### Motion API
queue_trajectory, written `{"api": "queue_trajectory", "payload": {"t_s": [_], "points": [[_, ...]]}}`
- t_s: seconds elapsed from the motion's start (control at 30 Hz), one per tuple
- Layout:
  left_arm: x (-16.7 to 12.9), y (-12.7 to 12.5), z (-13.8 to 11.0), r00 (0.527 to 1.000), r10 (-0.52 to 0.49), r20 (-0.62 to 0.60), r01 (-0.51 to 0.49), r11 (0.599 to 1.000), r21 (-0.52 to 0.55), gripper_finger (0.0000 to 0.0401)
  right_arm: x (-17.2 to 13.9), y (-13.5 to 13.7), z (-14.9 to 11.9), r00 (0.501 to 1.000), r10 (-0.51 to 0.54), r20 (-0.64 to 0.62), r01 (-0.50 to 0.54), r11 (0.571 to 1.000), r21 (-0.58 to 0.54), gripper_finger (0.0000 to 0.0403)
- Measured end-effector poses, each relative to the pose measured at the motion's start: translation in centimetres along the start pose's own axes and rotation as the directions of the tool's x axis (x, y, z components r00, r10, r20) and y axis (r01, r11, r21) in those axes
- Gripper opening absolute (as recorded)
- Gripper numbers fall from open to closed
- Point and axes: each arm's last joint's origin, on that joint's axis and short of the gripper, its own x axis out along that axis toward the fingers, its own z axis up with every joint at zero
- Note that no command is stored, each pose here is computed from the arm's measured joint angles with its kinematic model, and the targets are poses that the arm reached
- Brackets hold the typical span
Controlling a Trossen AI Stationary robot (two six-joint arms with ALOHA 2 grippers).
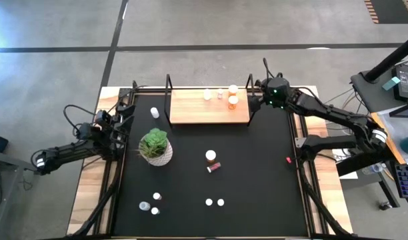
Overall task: Pick and place medicine bottles onto shelf by color
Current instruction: Put the top white pill bottle on the shelf aligned with the other white pill bottle
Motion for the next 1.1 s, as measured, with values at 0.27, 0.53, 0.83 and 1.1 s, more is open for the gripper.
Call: {"api": "queue_trajectory", "payload": {"t_s": [0.27,0.53,0.83,1.1], "points": [[0.2,-0.1,0.3,1.0,0.009,0.014,-0.01,0.999,0.047,0.0233,2.0,0.3,-0.6,0.998,-0.004,-0.065,0.003,1.0,-0.008,0.038],[0.8,0.8,-1.0,0.979,0.197,-0.056,-0.194,0.979,0.067,0.0233,2.0,-0.2,-0.6,0.999,-0.013,-0.05,0.013,1.0,0.003,0.038],[3.1,1.8,-2.4,0.823,0.484,-0.297,-0.421,0.871,0.253,0.0233,0.0,-0.6,-0.6,1.0,-0.009,0.009,0.009,1.0,0.011,0.038],[6.5,1.4,0.5,0.6,0.697,-0.393,-0.515,0.712,0.477,0.0233,-1.1,-1.2,-3.5,1.0,-0.001,0.029,0.0,1.0,0.027,0.038]]}}
